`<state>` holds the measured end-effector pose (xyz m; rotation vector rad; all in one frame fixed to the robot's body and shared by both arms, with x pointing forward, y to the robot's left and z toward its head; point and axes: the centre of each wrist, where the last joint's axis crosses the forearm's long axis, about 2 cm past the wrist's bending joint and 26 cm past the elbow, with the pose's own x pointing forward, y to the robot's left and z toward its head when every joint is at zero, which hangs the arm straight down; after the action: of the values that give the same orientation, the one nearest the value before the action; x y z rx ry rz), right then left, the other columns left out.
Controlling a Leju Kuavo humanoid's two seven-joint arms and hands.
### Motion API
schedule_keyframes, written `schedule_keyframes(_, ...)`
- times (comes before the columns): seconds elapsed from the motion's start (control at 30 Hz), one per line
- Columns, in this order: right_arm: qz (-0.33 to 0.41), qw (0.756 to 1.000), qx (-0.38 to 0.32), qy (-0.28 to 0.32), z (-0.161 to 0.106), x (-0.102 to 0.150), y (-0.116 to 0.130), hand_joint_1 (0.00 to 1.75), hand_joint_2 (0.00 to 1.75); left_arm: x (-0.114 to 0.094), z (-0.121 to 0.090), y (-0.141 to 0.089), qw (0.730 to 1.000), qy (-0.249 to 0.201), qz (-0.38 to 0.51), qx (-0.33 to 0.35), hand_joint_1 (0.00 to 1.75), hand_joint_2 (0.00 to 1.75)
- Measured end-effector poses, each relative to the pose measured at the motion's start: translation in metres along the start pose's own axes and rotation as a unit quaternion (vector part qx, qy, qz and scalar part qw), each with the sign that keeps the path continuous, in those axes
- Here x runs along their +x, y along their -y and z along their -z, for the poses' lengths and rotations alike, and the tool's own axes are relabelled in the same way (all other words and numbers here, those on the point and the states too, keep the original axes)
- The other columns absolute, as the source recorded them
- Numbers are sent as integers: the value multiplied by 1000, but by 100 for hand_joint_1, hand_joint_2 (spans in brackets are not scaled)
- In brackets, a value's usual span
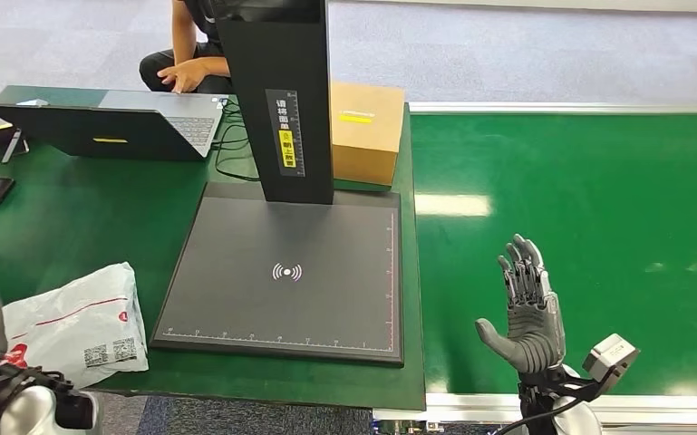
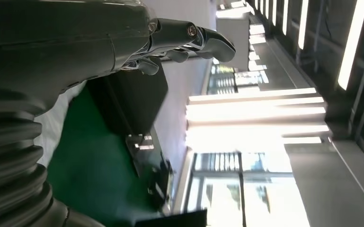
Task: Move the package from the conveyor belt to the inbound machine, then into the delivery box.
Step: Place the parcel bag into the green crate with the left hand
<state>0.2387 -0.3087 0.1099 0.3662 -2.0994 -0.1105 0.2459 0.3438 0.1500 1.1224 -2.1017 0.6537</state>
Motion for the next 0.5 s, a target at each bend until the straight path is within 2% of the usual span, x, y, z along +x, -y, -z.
schedule_keyframes(0.1, 2, 1000, 4, 0, 0, 0, 0, 0, 175, 10, -11, 22, 993, 1, -79, -87, 0, 175)
schedule_keyframes(0.17, 3, 1000, 6, 1, 1, 0, 0, 0, 175, 16, -22, 37, 974, -5, -148, -172, 0, 175)
schedule_keyframes(0.23, 5, 1000, 10, 2, 4, -1, 0, 0, 175, 19, -36, 49, 939, -19, -219, -265, 0, 175)
schedule_keyframes(0.33, 7, 1000, 16, 3, 8, -3, -1, 0, 175, 22, -55, 62, 877, -50, -304, -368, 0, 175)
schedule_keyframes(0.4, 8, 1000, 19, 2, 10, -4, -1, 0, 175, 23, -66, 67, 840, -67, -332, -423, 0, 175)
schedule_keyframes(0.5, 10, 1000, 23, -1, 12, -7, -1, 0, 175, 23, -81, 72, 799, -82, -337, -491, 0, 175)
